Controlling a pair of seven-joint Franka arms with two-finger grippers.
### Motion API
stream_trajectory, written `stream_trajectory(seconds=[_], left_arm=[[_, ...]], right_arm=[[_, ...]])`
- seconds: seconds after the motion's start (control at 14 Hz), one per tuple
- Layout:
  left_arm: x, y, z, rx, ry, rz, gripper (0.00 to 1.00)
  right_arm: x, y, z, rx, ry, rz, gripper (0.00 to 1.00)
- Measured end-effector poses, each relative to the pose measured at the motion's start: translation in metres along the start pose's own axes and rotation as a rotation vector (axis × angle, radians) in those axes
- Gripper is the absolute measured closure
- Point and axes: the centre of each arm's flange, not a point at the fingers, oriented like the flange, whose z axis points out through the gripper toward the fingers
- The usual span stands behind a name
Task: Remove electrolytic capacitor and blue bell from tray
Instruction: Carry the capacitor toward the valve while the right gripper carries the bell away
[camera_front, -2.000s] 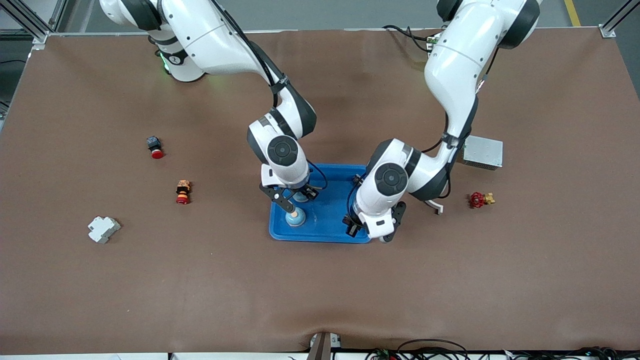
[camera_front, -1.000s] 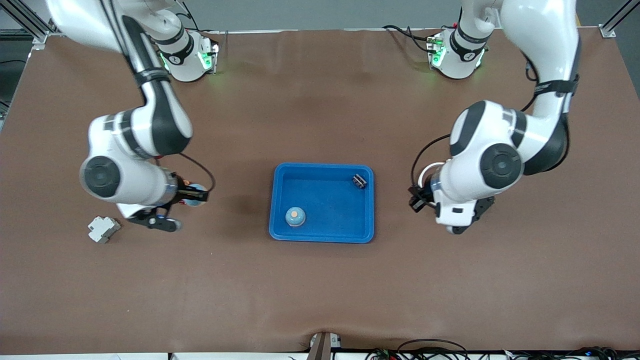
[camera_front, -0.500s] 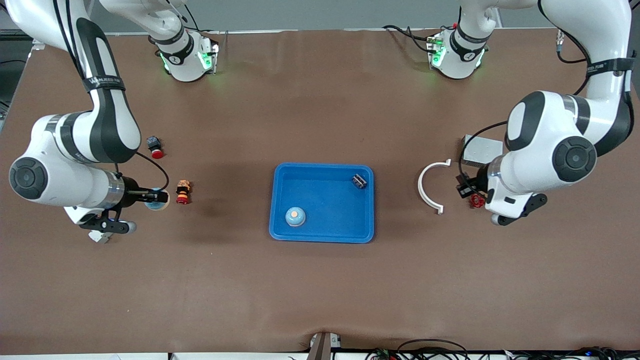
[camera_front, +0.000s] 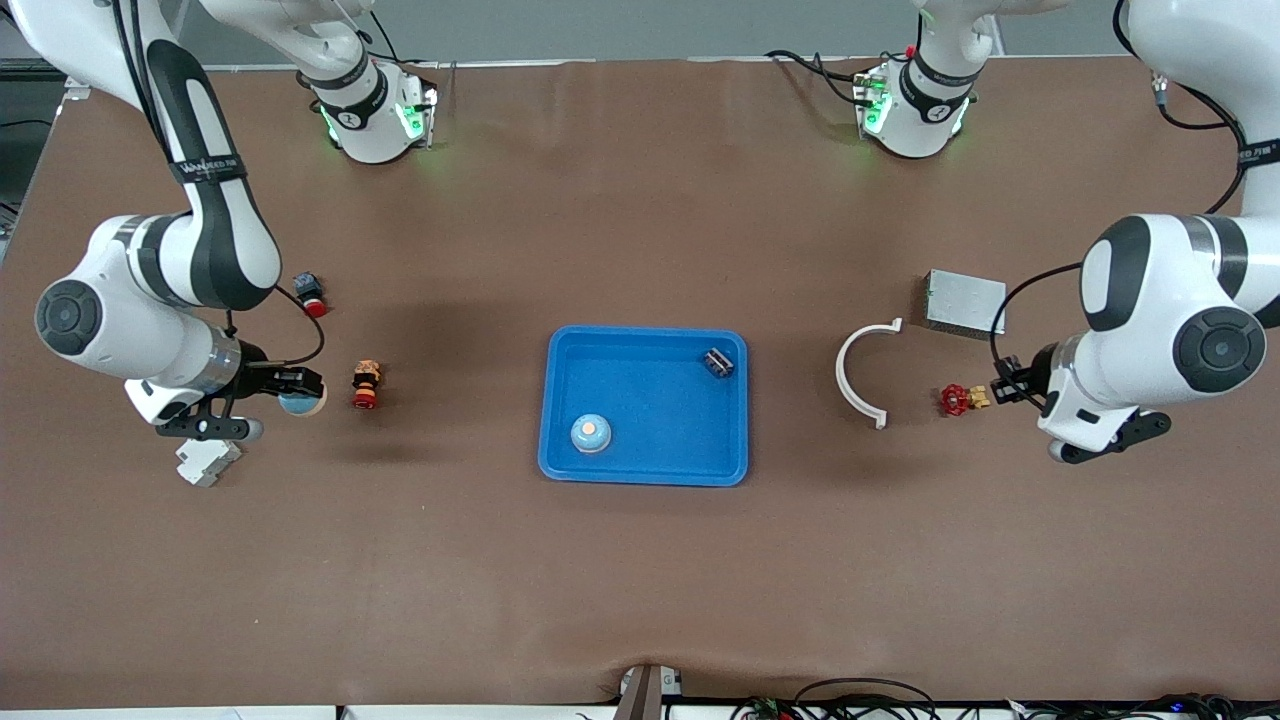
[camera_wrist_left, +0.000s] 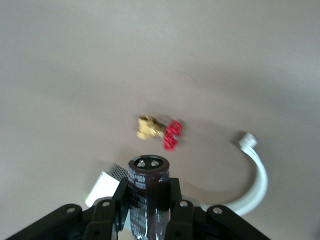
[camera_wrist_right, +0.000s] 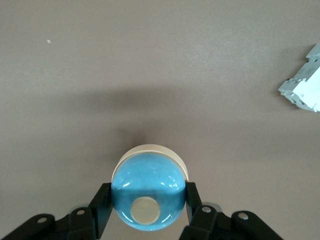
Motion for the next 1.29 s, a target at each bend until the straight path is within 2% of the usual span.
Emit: stream_trajectory(seconds=[0.43,0.79,1.29], left_arm=[[0.039,-0.023,0.062,0.035,0.039,0.049,0.65],[0.065,-0.065,0.097,0.005,0.061,0.11,0.65],[0.062,-0.069,0.149,-0.039,0.138,0.121,0.65]], right_arm=[[-0.008,0.049,0.018,-0.006,0.035,-0.01,0.37],[-0.009,0.07,0.06,-0.014,0.005,0.015,0.37],[-0.008,0.076,0.088,-0.022,-0.004,0.024,0.37]])
